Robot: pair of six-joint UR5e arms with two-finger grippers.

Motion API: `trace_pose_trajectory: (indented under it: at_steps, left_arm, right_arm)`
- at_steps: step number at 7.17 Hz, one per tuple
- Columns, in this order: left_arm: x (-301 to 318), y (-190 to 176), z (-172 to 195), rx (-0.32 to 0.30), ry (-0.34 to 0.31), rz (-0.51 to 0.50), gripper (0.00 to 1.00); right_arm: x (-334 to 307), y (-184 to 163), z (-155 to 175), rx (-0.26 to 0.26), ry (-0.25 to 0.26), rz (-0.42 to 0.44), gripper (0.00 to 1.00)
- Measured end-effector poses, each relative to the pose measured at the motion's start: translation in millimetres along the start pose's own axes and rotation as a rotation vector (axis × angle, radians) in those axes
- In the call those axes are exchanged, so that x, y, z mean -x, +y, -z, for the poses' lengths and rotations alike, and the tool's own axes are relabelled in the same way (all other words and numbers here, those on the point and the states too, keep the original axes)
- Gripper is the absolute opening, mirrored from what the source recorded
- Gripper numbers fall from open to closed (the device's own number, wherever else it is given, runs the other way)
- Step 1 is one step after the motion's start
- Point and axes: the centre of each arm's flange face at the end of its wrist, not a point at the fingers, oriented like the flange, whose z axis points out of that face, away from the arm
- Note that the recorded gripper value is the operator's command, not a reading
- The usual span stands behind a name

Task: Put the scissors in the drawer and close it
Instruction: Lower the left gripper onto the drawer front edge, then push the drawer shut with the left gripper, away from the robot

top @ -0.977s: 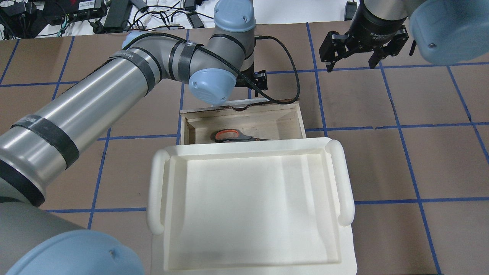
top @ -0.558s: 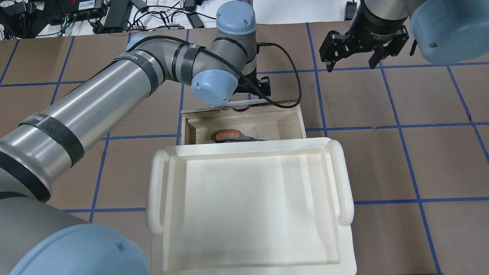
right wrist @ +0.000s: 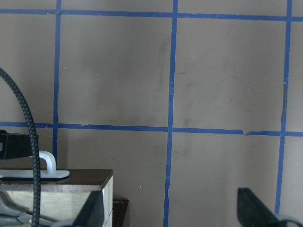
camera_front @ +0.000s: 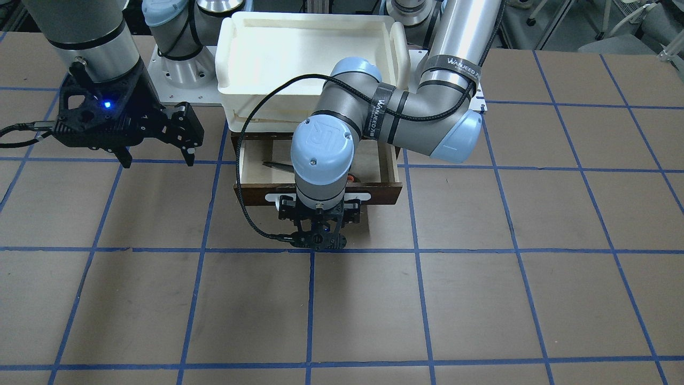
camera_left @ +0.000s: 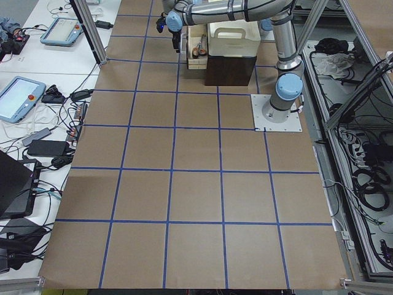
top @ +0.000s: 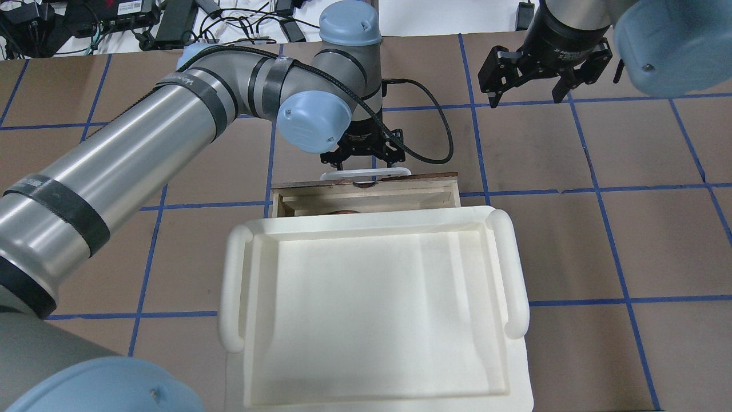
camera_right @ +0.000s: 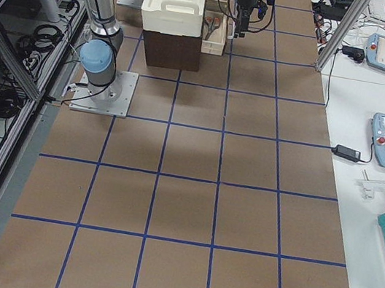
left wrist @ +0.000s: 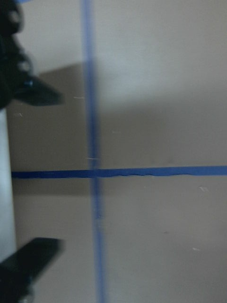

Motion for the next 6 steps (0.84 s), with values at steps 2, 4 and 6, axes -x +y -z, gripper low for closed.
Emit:
trace_pose_trajectory:
  at_steps: [2, 4, 6]
  left_arm:
    - [4, 12, -10, 0.105, -0.009, 0.009, 1.00]
    - [6, 23, -19, 0.203, -0.013, 0.020, 1.00]
    - [4, 36, -26, 0.281, -0.013, 0.025, 1.00]
  right_arm:
    - [0, 0, 0, -0.001, 0.001, 0.005, 1.00]
    - [0, 0, 0, 0.000, 0.002, 0.007, 1.00]
    - [-1, 0, 0, 0.000, 0.004, 0.008, 1.00]
